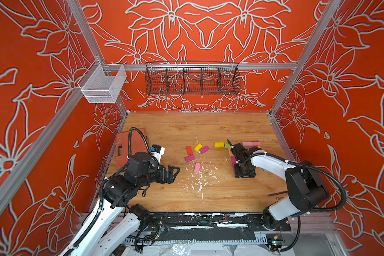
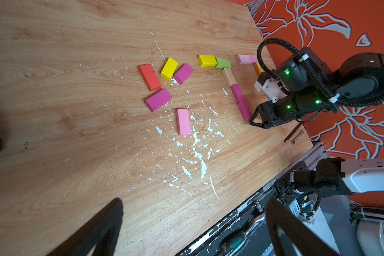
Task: Assemble the number 7 with building blocks
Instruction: Adjust the building block at the center of the board.
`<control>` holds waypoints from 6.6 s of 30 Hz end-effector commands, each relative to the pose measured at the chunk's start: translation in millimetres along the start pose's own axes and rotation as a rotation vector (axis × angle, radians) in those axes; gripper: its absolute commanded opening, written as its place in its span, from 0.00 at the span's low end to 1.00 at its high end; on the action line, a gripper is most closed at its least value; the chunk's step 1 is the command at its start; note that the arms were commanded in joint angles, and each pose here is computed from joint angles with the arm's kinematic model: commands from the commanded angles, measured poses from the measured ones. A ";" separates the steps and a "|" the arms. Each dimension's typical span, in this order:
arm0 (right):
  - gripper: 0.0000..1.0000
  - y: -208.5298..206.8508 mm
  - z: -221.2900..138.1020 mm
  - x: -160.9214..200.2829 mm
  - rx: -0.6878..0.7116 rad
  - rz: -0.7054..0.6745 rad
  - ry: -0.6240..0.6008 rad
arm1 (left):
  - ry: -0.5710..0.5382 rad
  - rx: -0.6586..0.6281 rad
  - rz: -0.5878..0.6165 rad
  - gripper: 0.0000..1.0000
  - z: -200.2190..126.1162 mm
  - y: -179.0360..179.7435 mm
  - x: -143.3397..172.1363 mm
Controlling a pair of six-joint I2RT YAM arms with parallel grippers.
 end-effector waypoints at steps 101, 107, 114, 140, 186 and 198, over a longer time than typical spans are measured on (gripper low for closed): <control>0.46 0.0 16.2 -118.1 -0.180 -0.115 -0.008 | 0.044 -0.037 -0.014 0.97 14.2 6.2 -0.3; 0.47 0.7 16.9 -117.5 -0.189 -0.117 -0.001 | 0.046 -0.037 -0.015 0.97 14.5 6.2 -0.3; 0.47 0.7 17.0 -117.5 -0.188 -0.118 -0.001 | 0.044 -0.037 -0.015 0.97 14.2 6.2 -0.3; 0.48 1.0 19.5 -115.7 -0.193 -0.120 0.010 | 0.040 -0.036 -0.013 0.97 13.2 5.9 -0.2; 0.27 15.0 -0.2 -194.7 -0.115 -0.066 -0.130 | 0.025 -0.065 -0.014 0.97 10.1 7.7 0.5; 0.29 24.0 17.3 -204.6 -0.163 -0.114 -0.124 | 0.037 -0.068 -0.015 0.97 12.7 8.1 -0.6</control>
Point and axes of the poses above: each gripper's point midway between its finger pads, its own z axis out along the fingers, its own y axis along the line the jaws close on, x = y × z, the point moved 10 cm from there along -z, back along the fingers, and after that the axes turned 10 degrees about z, right-handed, at the moved point
